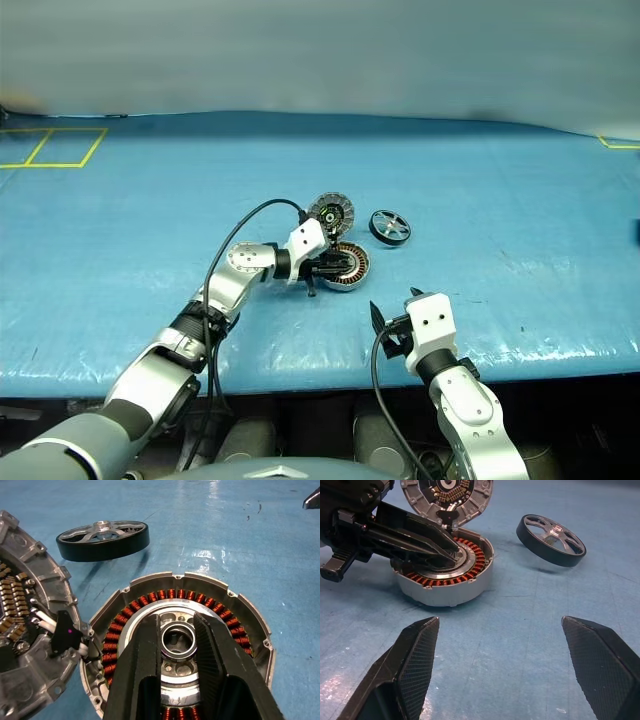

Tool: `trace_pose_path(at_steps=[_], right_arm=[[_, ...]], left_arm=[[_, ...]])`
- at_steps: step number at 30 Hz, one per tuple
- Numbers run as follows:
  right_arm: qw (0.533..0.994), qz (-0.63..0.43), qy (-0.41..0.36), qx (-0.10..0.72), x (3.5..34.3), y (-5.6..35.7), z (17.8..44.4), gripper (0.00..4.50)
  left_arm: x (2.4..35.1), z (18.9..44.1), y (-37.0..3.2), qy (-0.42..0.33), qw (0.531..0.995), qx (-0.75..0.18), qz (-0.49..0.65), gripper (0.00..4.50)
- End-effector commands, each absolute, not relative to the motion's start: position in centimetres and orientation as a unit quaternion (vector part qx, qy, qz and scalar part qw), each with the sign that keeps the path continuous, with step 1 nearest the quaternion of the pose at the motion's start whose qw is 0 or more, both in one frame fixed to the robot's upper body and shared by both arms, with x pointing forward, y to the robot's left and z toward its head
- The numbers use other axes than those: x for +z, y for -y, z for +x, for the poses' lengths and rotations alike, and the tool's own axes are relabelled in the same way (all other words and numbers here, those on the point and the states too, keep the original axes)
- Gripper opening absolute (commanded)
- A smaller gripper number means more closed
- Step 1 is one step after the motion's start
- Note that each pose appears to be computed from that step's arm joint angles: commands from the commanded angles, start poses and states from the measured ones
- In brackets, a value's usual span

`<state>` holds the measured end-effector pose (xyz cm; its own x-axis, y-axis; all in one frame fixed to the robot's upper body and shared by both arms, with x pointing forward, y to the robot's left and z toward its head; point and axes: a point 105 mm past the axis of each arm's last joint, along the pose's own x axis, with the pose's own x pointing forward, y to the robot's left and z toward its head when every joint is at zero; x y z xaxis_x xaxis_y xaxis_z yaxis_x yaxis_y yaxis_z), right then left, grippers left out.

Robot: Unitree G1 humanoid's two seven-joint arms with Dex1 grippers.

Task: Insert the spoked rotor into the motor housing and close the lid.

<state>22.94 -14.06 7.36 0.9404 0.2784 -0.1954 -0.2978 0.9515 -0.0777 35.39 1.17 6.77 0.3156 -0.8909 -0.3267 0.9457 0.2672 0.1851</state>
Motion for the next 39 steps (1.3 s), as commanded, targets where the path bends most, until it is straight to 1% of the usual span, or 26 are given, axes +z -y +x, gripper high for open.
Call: trace_pose_path(at_steps=[1, 8, 12, 14, 15, 16, 18, 23, 26, 29, 32, 33, 36, 39], right_arm=[[0.984, -0.054, -0.083, 0.147, 7.8, 14.0, 22.9, 4.13], [0.984, -0.057, -0.085, 0.144, 7.7, 14.1, 23.0, 4.13], [0.984, -0.059, -0.085, 0.143, 7.7, 14.1, 23.0, 4.13], [0.984, -0.059, -0.085, 0.143, 7.7, 14.1, 23.0, 4.13], [0.984, -0.059, -0.085, 0.144, 7.7, 14.1, 23.0, 4.13], [0.984, -0.06, -0.086, 0.144, 7.7, 14.1, 23.1, 4.13], [0.984, -0.058, -0.086, 0.144, 7.7, 14.1, 23.1, 4.13], [0.984, -0.055, -0.085, 0.149, 7.7, 13.8, 23.0, 4.13], [0.983, -0.046, -0.07, 0.163, 8.4, 13.3, 23.1, 4.13], [0.981, -0.046, -0.047, 0.18, 9.6, 12.8, 23.4, 4.13], [0.978, -0.047, -0.019, 0.203, 10.8, 12.0, 24.2, 3.53], [0.977, -0.042, -0.007, 0.21, 11.2, 11.7, 24.7, 3.24], [0.971, -0.037, 0.004, 0.235, 11.5, 10.6, 26.2, 2.24], [0.966, -0.047, -0.009, 0.254, 10.5, 9.8, 28.1, 1.22]], left_arm=[[7.1, 35.6, -1.2, -0.072, 0.798, -0.574, 0.171, 0.65], [6.8, 36.1, -1.8, -0.081, 0.808, -0.558, 0.171, 0.65], [6.4, 35.6, -1.6, -0.086, 0.797, -0.573, 0.173, 0.65], [6.7, 35.6, -1.4, -0.081, 0.799, -0.572, 0.164, 1.38], [6.8, 35.7, -1.4, -0.079, 0.802, -0.568, 0.166, 1.66], [6.9, 35.9, -1.4, -0.076, 0.805, -0.563, 0.169, 2.08], [7.2, 35.7, -1.3, -0.068, 0.803, -0.568, 0.165, 2.64], [8.4, 35.2, -1.4, -0.049, 0.796, -0.583, 0.158, 2.64], [10.0, 34.1, -2.0, -0.03, 0.784, -0.605, 0.132, 2.64], [11.9, 33.1, -3.2, -0.004, 0.787, -0.608, 0.107, 2.64], [12.9, 32.6, -4.9, 0.003, 0.802, -0.591, 0.085, 2.66], [12.9, 32.6, -5.6, 0.004, 0.811, -0.578, 0.088, 2.66], [12.5, 32.3, -7.3, -0.01, 0.832, -0.549, 0.076, 2.66], [11.4, 31.7, -8.6, -0.027, 0.845, -0.529, 0.069, 2.66]])
